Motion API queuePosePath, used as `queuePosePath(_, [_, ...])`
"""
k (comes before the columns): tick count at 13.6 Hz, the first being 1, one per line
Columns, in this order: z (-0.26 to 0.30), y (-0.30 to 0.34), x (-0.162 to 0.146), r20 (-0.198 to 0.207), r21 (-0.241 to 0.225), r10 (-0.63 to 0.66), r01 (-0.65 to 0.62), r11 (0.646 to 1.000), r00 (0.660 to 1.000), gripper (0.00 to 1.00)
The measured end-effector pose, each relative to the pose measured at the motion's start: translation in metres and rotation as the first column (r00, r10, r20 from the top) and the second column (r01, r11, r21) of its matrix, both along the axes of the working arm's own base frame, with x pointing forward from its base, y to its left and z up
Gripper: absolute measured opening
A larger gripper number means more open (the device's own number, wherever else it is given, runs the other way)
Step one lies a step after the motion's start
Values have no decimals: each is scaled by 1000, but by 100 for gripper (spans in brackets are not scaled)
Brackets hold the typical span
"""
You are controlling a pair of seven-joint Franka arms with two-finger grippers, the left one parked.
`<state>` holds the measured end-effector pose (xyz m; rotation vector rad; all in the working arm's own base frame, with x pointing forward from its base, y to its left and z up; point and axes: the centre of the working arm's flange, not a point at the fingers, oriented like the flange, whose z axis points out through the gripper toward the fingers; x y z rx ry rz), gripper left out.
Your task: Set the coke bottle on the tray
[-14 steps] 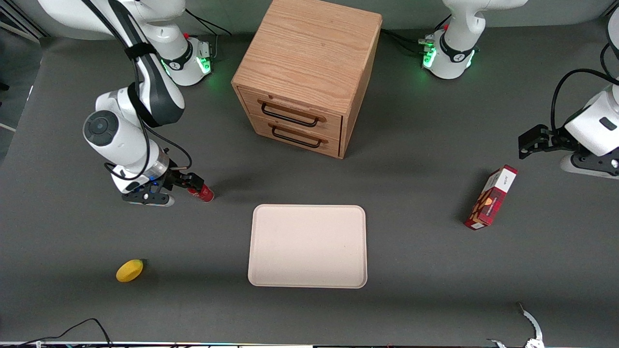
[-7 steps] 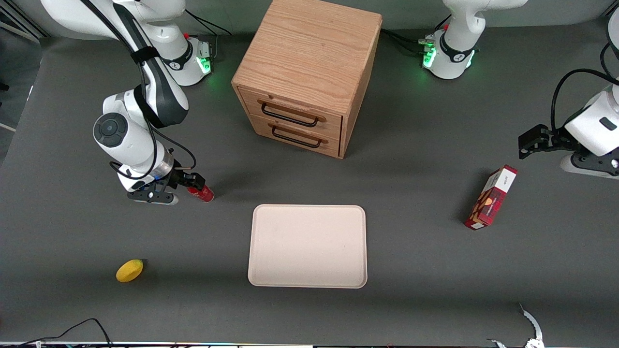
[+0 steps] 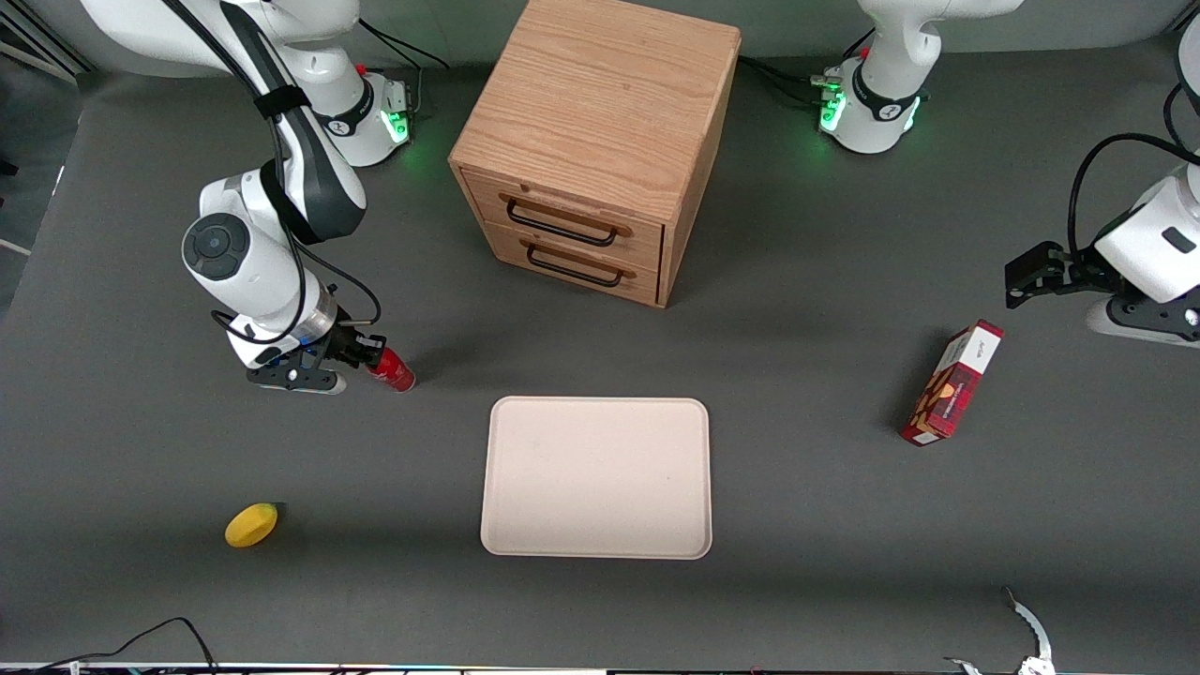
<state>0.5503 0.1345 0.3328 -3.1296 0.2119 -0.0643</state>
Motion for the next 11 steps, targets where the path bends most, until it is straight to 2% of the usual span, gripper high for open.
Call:
queuePosePath(2, [1,0,0,0,-1,1,-1,1000,1000,2])
queuePosePath(5, [6,1,-1,-6,-5,2,-3,1000,1000,1])
queuePosePath(8, [10,1,-2,-10,-8,2,-2,1000,1000,10])
queuePosePath(11, [12,1,-2,-13,-9,2,-2,1000,1000,38])
